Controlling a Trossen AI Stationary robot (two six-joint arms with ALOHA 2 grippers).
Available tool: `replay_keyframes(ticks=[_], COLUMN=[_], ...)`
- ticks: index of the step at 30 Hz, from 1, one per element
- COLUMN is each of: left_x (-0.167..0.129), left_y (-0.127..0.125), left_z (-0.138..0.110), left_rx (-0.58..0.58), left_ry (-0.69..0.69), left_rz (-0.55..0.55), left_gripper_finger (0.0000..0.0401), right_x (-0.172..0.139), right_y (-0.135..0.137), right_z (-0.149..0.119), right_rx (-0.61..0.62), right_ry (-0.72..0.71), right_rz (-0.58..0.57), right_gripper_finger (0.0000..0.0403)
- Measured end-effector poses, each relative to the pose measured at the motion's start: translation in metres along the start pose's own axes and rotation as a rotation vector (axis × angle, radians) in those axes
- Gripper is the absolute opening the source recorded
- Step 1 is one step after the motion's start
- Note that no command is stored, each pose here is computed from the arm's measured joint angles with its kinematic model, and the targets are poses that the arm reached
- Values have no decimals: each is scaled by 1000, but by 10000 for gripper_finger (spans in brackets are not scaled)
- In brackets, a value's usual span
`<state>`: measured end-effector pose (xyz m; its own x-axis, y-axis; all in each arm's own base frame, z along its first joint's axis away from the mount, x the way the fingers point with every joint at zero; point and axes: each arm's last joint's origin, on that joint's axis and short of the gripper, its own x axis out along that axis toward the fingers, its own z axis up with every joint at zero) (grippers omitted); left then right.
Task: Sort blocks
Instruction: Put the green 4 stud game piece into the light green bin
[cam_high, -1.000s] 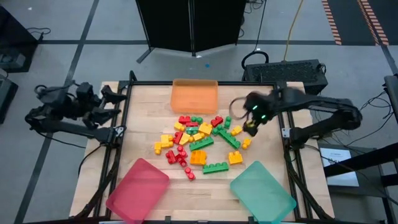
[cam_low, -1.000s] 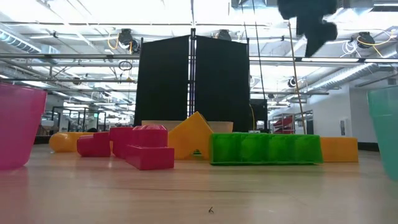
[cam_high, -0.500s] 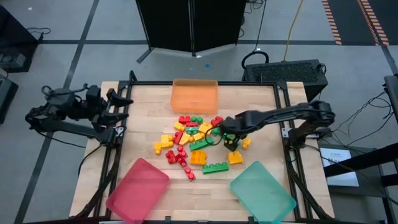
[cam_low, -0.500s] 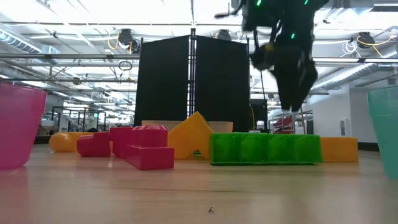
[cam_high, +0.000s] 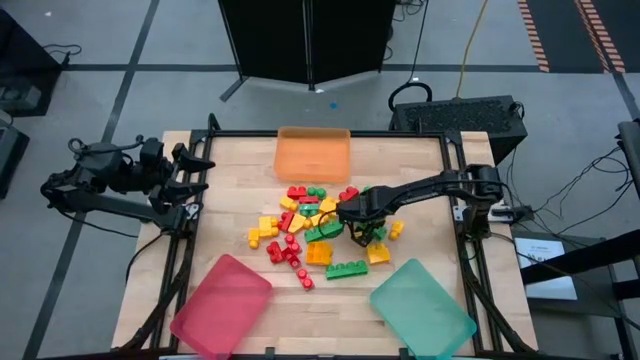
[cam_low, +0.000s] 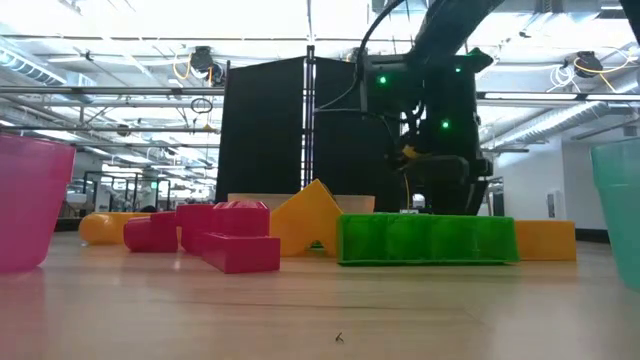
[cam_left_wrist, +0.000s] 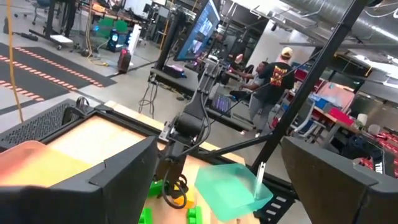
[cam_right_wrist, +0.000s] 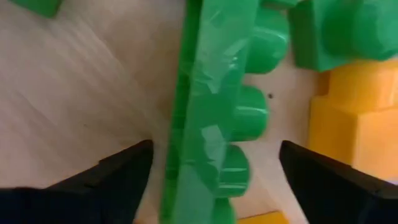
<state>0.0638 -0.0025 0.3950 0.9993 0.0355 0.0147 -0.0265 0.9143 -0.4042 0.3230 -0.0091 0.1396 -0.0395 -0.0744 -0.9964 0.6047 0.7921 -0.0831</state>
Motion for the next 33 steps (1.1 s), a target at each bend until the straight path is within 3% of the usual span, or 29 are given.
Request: replay_keyframes(ticks=[6,14,20,26,33], left_x=[0,0,0,0,0], left_y=[1,1,1,1,2], left_z=[-2,-2,-2,-2,-2], left_rx=[3,4,4,4,4], left_ry=[22,24,24,24,16], left_rz=[10,11,11,11,30], left_gripper_finger=[345,345,345,345,345], right_x=[2,-6,-63,-128,-156], right_y=[1,-4,-19,-15,22], right_z=[3,-1,-18,-74,-155], right_rx=[10,39,108,147,131], right_ry=[6,8,-96,-216,-182], right_rz=[30,31,102,270,443], right_gripper_finger=[150,147,147,147,147])
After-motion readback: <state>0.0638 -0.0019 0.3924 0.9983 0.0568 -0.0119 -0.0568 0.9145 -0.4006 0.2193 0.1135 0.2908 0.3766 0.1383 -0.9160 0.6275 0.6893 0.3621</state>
